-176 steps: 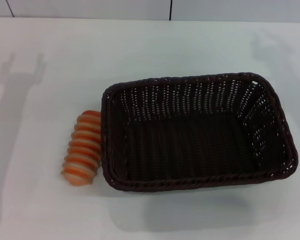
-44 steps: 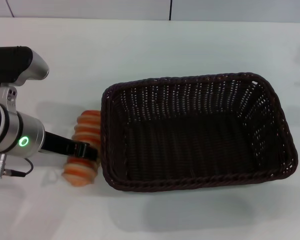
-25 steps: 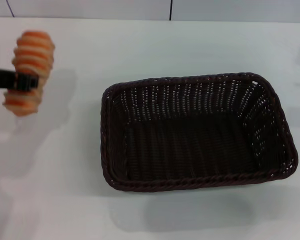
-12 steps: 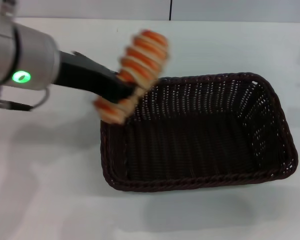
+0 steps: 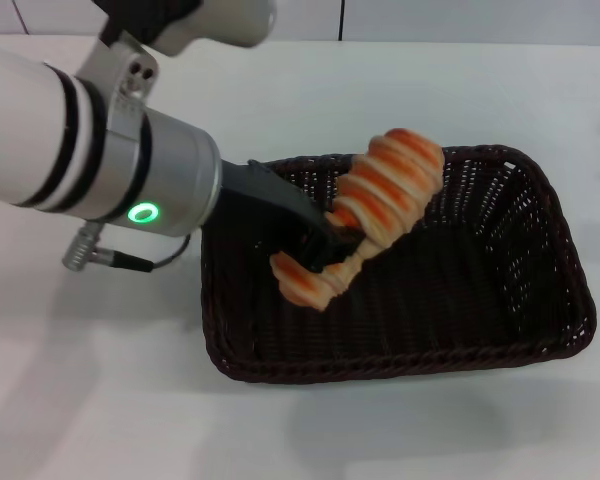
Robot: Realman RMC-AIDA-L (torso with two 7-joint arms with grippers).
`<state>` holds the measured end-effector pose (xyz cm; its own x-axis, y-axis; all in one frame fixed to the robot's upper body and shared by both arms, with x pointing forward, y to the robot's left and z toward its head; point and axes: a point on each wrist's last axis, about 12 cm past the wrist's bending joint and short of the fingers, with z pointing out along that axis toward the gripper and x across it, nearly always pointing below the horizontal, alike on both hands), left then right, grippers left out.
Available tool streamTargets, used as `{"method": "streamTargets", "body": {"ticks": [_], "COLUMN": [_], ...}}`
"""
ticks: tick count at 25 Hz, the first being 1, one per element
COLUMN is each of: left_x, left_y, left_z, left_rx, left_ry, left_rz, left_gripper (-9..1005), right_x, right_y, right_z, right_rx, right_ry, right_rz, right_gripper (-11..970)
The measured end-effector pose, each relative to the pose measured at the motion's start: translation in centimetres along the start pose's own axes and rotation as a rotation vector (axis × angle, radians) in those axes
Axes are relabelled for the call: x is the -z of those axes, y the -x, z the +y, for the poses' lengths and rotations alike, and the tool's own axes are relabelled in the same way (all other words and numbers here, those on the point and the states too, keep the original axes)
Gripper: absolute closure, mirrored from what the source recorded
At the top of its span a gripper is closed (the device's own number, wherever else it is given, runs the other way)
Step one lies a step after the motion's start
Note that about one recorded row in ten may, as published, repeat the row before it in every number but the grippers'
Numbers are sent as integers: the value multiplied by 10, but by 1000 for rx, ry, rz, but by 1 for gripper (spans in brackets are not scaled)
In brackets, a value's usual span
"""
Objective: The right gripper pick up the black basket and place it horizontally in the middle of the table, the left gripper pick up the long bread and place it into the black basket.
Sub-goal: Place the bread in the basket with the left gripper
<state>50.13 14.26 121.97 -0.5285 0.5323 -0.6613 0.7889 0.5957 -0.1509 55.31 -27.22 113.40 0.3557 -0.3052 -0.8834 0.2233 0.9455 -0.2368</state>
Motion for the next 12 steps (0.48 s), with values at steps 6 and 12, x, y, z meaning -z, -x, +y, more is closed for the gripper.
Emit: {"method": "streamTargets", "body": {"ticks": [6,12], "left_x": [-18,-24], "left_y": [-4,-4], "left_z": [-3,-2], "left_rx": [3,6], "left_ry": [-38,-43], "left_rz": [36,53], "left_gripper": [745,629], "right_x": [1,2], "right_y": [0,-1], "right_z": [-2,-2], "right_rx": [3,5], "right_ry": [-6,-6], "right_rz": [-4,-1], "right_gripper": [684,684]}}
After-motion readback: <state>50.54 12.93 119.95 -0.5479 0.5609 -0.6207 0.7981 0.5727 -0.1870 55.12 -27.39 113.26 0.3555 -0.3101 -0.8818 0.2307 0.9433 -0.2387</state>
